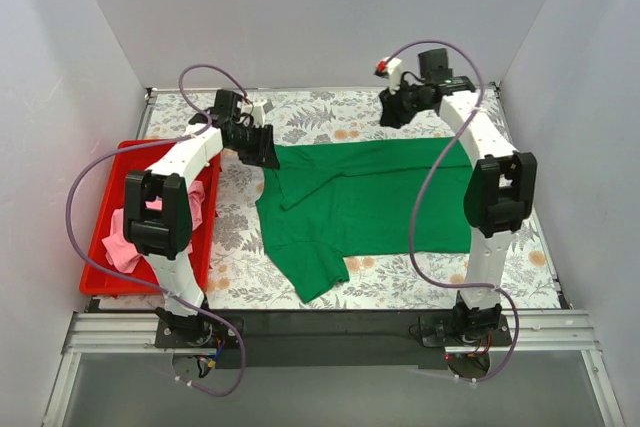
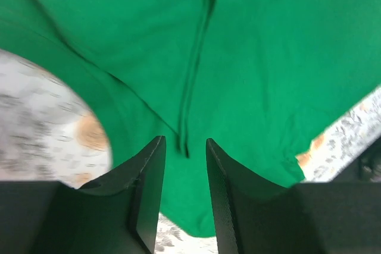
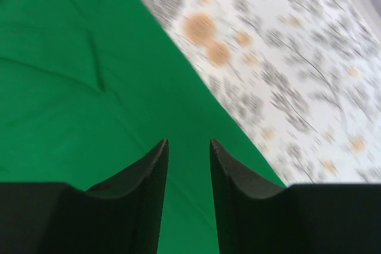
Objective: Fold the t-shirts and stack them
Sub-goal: Fold the tshirt
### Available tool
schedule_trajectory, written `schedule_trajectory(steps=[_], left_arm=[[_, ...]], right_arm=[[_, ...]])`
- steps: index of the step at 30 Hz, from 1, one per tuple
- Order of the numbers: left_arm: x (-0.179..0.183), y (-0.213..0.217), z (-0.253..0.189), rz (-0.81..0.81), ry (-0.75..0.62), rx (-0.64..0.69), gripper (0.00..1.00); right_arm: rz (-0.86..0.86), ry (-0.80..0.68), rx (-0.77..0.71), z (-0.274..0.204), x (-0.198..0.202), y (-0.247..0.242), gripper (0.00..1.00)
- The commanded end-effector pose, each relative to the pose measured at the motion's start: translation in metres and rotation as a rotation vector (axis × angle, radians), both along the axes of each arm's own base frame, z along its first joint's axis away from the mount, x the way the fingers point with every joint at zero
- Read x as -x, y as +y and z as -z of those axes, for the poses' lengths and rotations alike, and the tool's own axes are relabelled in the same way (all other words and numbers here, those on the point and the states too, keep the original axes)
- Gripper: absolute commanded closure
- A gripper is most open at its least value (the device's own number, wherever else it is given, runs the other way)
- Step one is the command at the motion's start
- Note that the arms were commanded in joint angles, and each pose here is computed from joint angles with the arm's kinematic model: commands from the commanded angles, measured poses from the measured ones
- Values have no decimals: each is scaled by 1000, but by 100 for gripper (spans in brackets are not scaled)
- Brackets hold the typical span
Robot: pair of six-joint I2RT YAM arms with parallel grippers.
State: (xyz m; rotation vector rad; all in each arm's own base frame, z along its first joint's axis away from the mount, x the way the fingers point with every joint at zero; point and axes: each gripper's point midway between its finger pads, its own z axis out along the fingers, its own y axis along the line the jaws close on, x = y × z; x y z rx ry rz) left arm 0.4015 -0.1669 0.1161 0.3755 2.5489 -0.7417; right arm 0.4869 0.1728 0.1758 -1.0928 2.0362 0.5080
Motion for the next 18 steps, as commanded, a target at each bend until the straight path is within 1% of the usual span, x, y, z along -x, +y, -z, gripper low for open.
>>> schedule_trajectory(steps=[1,2,5,7,8,14,18], left_arm=[[33,-20,8,41,94,91,67],[36,-21,12,42,104,91,67],[47,-21,24,47,130,64,66],[52,-21,31,53,139,42,66],[53,-21,33,55,142,38,66],[64,-28,47,77,186,33,66],[68,-34,54,90,196,21,66]], right_arm=[[-126,124,-122,9,25,68,61],[-145,132,-141,4,28,88,62],[-180,229,-166,30,36,120,62],[-207,243,-175,34,40,136,62],[-224,259,-165,45,45,146,62],[-247,307,-118,83,59,173,61],[-239,303,-107,93,58,182,58]])
